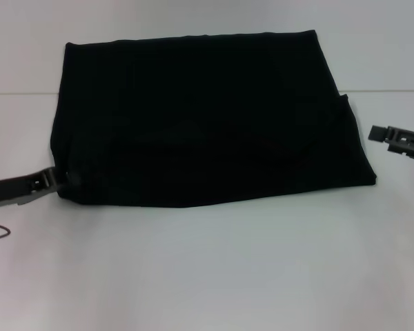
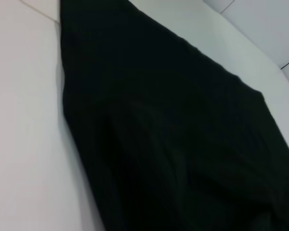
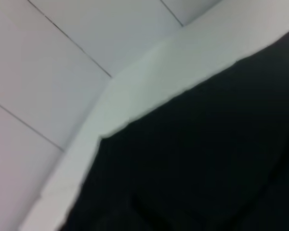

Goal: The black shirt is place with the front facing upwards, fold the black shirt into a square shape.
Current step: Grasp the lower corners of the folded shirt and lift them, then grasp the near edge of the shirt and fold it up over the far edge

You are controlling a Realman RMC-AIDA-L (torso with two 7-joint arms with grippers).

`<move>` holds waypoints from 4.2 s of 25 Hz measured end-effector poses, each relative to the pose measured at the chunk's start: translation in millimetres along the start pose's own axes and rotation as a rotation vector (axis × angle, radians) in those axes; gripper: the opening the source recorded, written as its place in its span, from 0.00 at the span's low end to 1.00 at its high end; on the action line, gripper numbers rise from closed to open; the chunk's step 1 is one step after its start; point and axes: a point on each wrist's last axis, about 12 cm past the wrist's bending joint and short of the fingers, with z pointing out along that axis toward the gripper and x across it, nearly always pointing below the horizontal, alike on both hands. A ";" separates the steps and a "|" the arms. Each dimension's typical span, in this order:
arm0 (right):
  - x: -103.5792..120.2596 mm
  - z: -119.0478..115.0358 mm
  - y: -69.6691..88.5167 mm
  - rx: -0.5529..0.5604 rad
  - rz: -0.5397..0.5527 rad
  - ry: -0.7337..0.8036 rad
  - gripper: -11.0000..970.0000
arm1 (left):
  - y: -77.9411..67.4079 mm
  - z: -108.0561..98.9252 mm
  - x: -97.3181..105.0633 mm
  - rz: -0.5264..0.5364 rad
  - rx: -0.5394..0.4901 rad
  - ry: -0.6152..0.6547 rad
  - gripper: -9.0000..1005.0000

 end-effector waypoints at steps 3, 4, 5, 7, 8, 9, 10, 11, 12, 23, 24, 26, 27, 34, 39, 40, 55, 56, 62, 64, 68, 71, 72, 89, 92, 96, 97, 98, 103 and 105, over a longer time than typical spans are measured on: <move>-14.5 0.0 -1.8 0.065 0.000 0.084 0.87 | -2.3 -3.1 -9.0 -0.018 0.014 0.004 0.06; -20.6 0.8 -2.4 0.101 -0.001 0.126 0.87 | -3.4 -3.5 -11.5 -0.020 0.019 0.006 0.06; -27.0 2.0 -1.9 0.129 -0.004 0.155 0.87 | -4.1 -3.3 -12.9 -0.020 0.021 0.006 0.06; -37.4 5.3 0.0 0.176 -0.018 0.201 0.87 | -6.4 -2.2 -15.5 -0.015 0.026 0.008 0.06; -42.3 7.5 1.5 0.198 -0.030 0.222 0.87 | -7.7 -1.4 -17.0 -0.011 0.028 0.008 0.06; -47.3 10.8 3.8 0.215 -0.043 0.237 0.87 | -8.1 -1.1 -17.3 -0.010 0.029 0.009 0.06; -51.2 14.5 6.2 0.233 -0.061 0.255 0.87 | -9.1 -0.2 -18.1 -0.008 0.032 0.010 0.06; -54.6 18.2 8.7 0.247 -0.078 0.271 0.87 | -9.7 0.2 -18.7 -0.006 0.033 0.010 0.06; -56.7 20.8 10.4 0.258 -0.091 0.282 0.87 | -10.5 0.7 -19.3 -0.005 0.034 0.010 0.06; -49.1 54.1 20.4 0.321 -0.179 0.369 0.87 | -13.6 3.7 -19.0 -0.016 0.046 0.012 0.06; -48.3 54.9 19.2 0.333 -0.180 0.368 0.87 | -13.3 3.6 -18.7 -0.017 0.046 0.012 0.06; -47.3 56.7 17.6 0.350 -0.183 0.357 0.87 | -13.0 3.4 -18.3 -0.019 0.045 0.012 0.06; -46.2 58.0 17.3 0.355 -0.185 0.353 0.87 | -13.0 3.5 -17.9 -0.020 0.046 0.012 0.06; -30.0 81.4 23.3 0.363 -0.244 0.362 0.86 | -13.8 4.2 -18.0 -0.022 0.048 0.013 0.06; -24.2 88.7 22.9 0.373 -0.236 0.378 0.86 | -13.3 3.4 -18.3 -0.028 0.048 0.008 0.06; -24.8 88.7 22.8 0.375 -0.228 0.375 0.86 | -13.3 3.1 -18.5 -0.028 0.048 0.006 0.06; -28.9 88.7 24.9 0.374 -0.225 0.358 0.50 | -13.1 3.7 -20.4 -0.028 0.042 -0.001 0.06; -29.2 88.7 24.9 0.373 -0.224 0.357 0.48 | -13.0 3.6 -20.3 -0.028 0.042 0.000 0.06; -32.5 79.5 25.3 0.357 -0.212 0.344 0.29 | -10.2 -1.4 -23.0 -0.011 0.032 0.017 0.06; -32.3 73.2 25.3 0.341 -0.198 0.334 0.20 | -8.3 -4.6 -25.1 0.002 0.026 0.030 0.05; -27.3 59.5 23.7 0.295 -0.159 0.324 0.11 | -8.6 -7.6 -28.0 0.052 0.020 0.079 0.05; -18.8 47.0 22.3 0.259 -0.120 0.354 0.07 | -13.2 -9.7 -25.4 0.079 0.045 0.143 0.05; -16.1 43.0 22.3 0.249 -0.108 0.368 0.07 | -15.0 -11.0 -24.3 0.082 0.056 0.163 0.05; 26.5 -76.2 17.4 0.043 0.064 0.553 0.07 | -26.8 -77.8 15.4 0.071 0.247 0.546 0.05; 33.3 -87.7 13.7 0.034 0.068 0.557 0.07 | -21.7 -88.9 22.8 0.061 0.252 0.573 0.05; 34.2 -93.7 7.2 0.032 0.083 0.522 0.07 | -17.6 -94.9 25.3 0.062 0.254 0.565 0.05; 32.1 -92.9 6.3 0.029 0.086 0.499 0.07 | -17.2 -95.2 21.9 0.063 0.253 0.541 0.05; 29.2 -91.9 6.5 0.021 0.085 0.474 0.07 | -17.8 -94.5 15.4 0.066 0.253 0.503 0.05; 2.2 -81.2 14.1 -0.049 0.051 0.265 0.07 | -24.3 -88.3 -19.1 0.074 0.246 0.305 0.05; -11.1 -76.0 14.5 -0.052 0.041 0.160 0.07 | -27.3 -80.6 -36.5 0.063 0.219 0.221 0.05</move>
